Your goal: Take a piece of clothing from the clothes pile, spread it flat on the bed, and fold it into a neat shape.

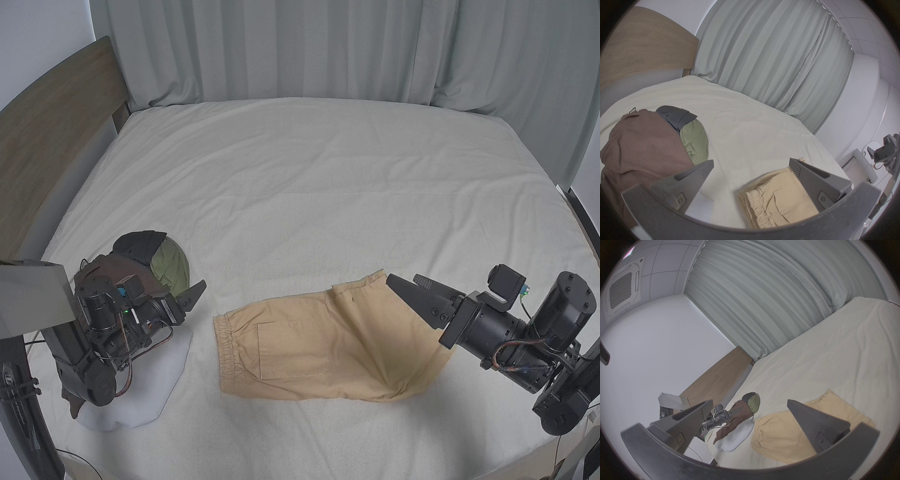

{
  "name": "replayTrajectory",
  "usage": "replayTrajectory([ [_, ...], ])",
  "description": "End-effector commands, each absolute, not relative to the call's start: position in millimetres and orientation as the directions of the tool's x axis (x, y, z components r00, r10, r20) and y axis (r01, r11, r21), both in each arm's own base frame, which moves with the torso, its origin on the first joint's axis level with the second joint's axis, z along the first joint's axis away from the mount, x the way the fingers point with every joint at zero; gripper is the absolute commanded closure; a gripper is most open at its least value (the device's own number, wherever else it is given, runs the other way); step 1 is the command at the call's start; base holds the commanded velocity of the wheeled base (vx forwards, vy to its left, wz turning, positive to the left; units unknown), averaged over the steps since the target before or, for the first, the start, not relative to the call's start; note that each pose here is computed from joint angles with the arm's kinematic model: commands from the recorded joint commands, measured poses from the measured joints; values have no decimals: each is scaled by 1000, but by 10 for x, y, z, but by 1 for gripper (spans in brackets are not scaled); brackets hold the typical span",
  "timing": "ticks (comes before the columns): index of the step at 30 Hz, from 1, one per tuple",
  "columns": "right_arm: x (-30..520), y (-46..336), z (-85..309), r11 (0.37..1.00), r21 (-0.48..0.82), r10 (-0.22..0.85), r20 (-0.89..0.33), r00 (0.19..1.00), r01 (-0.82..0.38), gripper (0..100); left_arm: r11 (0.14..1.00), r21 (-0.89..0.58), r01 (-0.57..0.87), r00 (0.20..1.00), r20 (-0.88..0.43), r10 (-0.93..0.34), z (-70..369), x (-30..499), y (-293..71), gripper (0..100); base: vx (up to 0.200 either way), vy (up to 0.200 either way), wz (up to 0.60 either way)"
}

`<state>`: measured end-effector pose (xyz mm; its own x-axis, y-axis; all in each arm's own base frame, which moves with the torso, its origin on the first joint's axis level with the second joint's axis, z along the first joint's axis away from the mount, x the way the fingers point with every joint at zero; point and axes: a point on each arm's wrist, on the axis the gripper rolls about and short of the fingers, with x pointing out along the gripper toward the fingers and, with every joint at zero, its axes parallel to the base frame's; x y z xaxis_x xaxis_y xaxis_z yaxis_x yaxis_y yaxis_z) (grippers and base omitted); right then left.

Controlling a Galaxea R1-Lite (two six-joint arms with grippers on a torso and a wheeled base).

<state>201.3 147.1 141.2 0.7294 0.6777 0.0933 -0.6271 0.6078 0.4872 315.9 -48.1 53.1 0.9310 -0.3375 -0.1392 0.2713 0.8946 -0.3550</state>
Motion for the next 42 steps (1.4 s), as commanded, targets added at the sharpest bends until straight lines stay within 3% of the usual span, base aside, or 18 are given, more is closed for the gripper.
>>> replayTrajectory([
  [1,2013,1477,1399,608,488,679,88,728,-626,0,893,-359,273,926,-155,-345,473,3172,-494,0,0,0,0],
  [42,2049,1522,1222,624,500,687,15,726,-601,0,869,-439,228,854,-339,-396,-272,3265,-725,0,0,0,0],
])
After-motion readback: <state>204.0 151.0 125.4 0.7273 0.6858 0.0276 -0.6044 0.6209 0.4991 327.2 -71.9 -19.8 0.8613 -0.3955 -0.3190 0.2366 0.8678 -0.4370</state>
